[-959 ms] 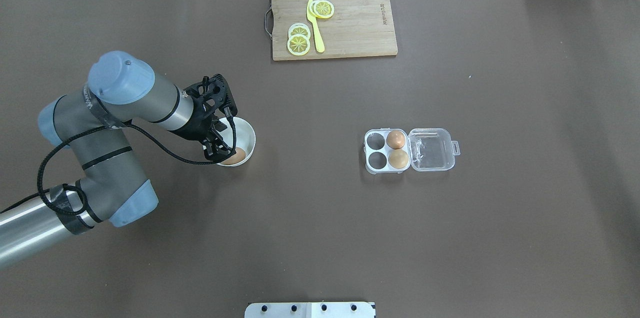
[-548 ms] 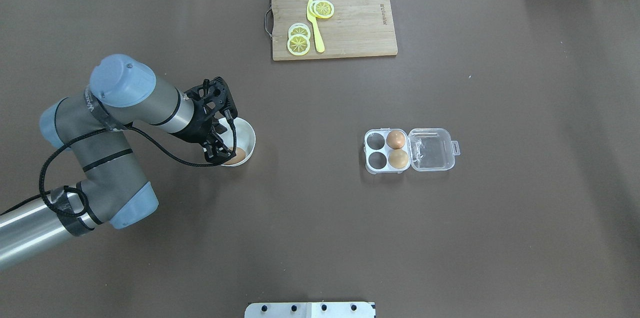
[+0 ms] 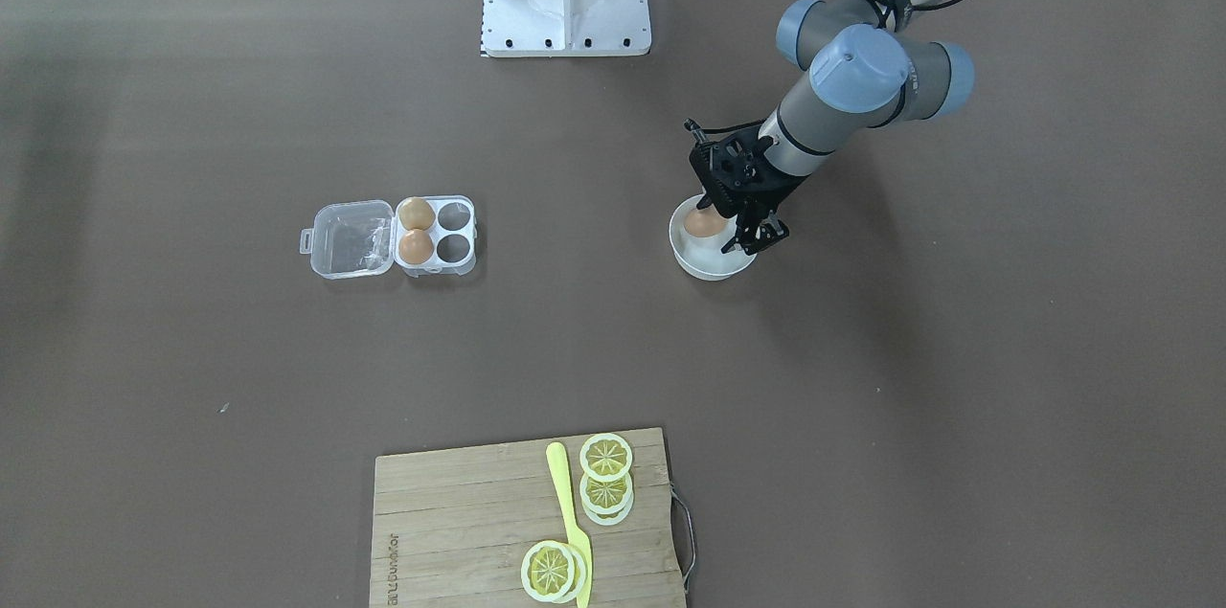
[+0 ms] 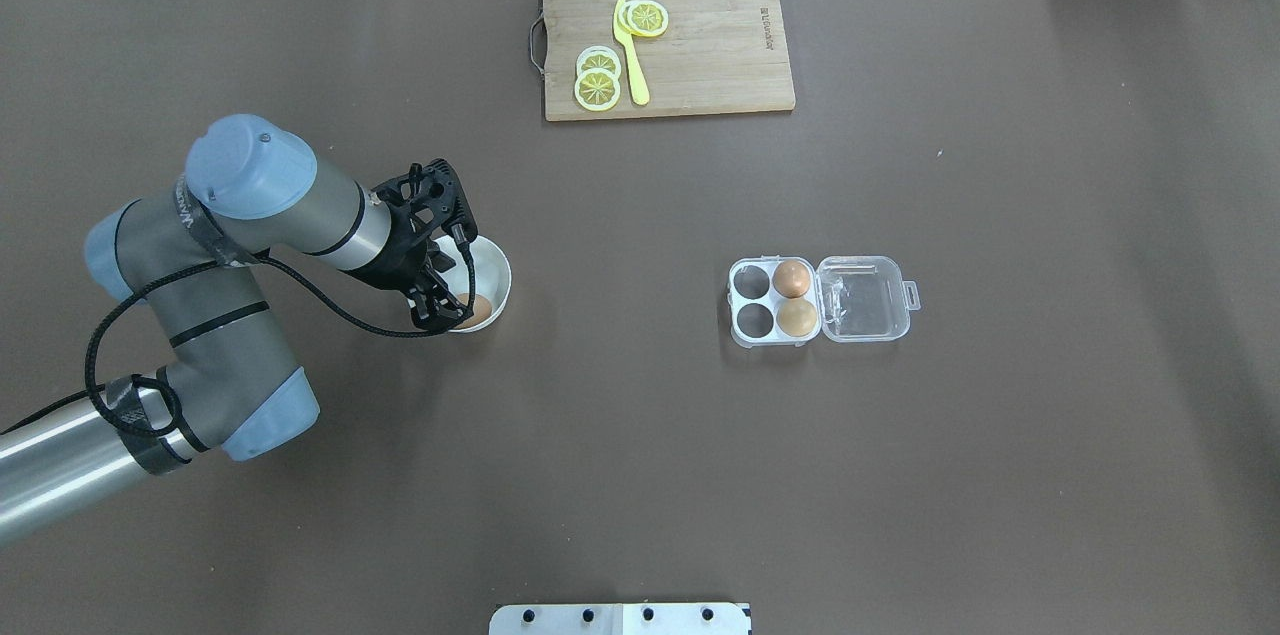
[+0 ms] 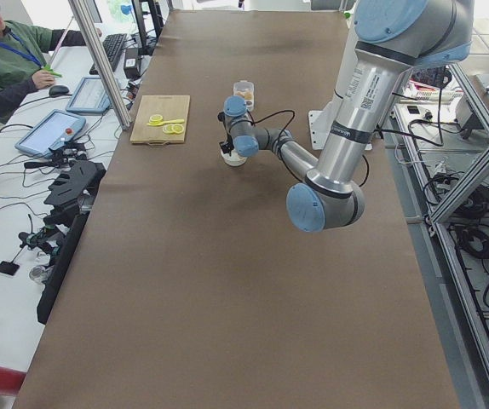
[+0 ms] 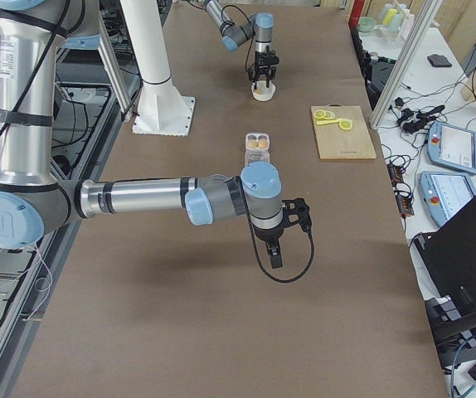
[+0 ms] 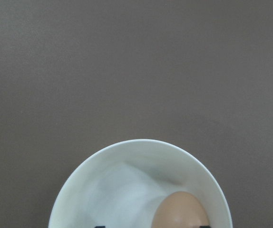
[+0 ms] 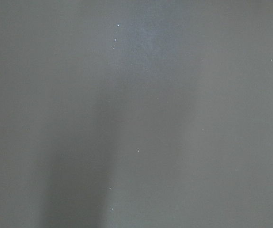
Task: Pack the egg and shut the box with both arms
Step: 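Lower the left gripper into the bowl and grasp the brown egg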
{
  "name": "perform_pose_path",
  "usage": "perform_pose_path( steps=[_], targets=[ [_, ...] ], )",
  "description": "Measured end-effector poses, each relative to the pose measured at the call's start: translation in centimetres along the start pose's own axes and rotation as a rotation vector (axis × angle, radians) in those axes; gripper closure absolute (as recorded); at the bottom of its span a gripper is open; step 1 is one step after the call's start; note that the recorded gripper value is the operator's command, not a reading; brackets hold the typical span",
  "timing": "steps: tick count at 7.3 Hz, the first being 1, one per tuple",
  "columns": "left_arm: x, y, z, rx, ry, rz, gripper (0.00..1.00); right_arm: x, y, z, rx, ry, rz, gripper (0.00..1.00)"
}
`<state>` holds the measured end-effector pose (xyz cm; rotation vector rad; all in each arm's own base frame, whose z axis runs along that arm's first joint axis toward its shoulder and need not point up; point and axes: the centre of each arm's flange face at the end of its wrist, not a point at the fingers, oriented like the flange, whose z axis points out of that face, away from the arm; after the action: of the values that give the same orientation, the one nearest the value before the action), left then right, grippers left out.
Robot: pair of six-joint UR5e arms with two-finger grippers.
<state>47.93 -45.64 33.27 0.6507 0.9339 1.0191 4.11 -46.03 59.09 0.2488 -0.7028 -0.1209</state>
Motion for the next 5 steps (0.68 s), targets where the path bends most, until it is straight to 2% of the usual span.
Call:
perform_pose_path(
  steps=[2, 5],
  targets=[
    [0.79, 0.0, 0.57, -0.003, 0.009, -0.005, 0.27, -0.01, 0.05, 0.05, -0.001, -0.001, 0.0, 0.0],
    [0.97, 0.24, 0.85, -0.008, 0.012, -0.005, 0.35, 0.03, 0.07, 0.06, -0.002, 0.0, 0.0, 0.0]
  ],
)
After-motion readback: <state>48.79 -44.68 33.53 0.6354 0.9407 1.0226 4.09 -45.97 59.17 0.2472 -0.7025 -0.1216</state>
